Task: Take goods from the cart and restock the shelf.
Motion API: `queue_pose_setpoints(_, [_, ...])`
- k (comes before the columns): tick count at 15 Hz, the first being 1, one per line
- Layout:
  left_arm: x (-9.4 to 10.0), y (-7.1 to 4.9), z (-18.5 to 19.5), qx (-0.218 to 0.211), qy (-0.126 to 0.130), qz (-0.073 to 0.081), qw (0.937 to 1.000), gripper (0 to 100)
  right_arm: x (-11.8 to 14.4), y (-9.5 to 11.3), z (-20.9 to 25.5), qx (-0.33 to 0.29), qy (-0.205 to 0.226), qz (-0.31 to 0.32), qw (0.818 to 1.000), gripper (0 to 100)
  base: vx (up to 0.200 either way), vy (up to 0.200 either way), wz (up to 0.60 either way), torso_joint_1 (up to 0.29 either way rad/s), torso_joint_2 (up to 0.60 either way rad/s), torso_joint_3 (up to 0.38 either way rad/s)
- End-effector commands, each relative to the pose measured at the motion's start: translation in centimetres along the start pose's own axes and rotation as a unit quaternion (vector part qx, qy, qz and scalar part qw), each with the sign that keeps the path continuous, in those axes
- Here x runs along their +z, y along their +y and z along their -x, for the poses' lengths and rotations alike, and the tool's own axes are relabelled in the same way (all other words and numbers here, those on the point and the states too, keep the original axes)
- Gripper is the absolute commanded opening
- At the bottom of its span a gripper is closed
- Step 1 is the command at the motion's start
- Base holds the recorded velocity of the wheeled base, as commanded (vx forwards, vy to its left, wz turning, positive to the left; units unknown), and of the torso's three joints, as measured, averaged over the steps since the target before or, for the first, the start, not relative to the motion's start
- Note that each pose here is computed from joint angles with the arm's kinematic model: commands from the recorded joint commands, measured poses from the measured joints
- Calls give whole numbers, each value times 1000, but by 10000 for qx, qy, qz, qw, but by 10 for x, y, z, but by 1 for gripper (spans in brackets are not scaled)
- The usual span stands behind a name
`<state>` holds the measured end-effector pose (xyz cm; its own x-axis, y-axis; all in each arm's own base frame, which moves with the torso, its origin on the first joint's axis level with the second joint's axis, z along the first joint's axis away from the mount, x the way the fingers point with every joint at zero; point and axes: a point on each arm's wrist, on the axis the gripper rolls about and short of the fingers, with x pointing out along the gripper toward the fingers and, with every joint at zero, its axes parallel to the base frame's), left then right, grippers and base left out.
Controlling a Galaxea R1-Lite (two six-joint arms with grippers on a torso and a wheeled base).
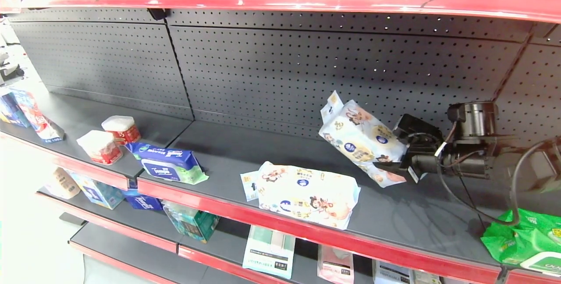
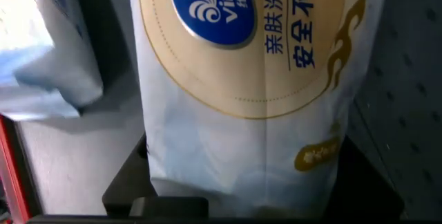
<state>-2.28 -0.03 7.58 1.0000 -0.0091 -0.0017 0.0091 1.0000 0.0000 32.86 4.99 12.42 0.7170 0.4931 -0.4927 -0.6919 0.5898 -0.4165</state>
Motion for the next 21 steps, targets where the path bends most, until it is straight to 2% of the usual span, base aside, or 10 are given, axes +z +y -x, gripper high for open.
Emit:
queue_pose_setpoints(1, [0,0,0,0,7,0,10000,100,2,5,-17,193,-18,167,9997,0,0,0,0,0,0,0])
queue_pose_setpoints(9, [0,0,0,0,7,0,10000,100,6,7,-45,347,-78,277,9990,0,0,0,0,0,0,0])
queue_pose_setpoints(18, [0,0,0,0,7,0,10000,100,2,21,-58,584,39,292,9979,0,0,0,0,0,0,0])
queue_pose_setpoints(19, [0,0,0,0,7,0,10000,100,2,21,-58,595,41,293,9978,100,0,0,0,0,0,0])
queue_pose_setpoints(21, [0,0,0,0,7,0,10000,100,4,25,-62,657,16,288,9974,100,0,0,0,0,0,0])
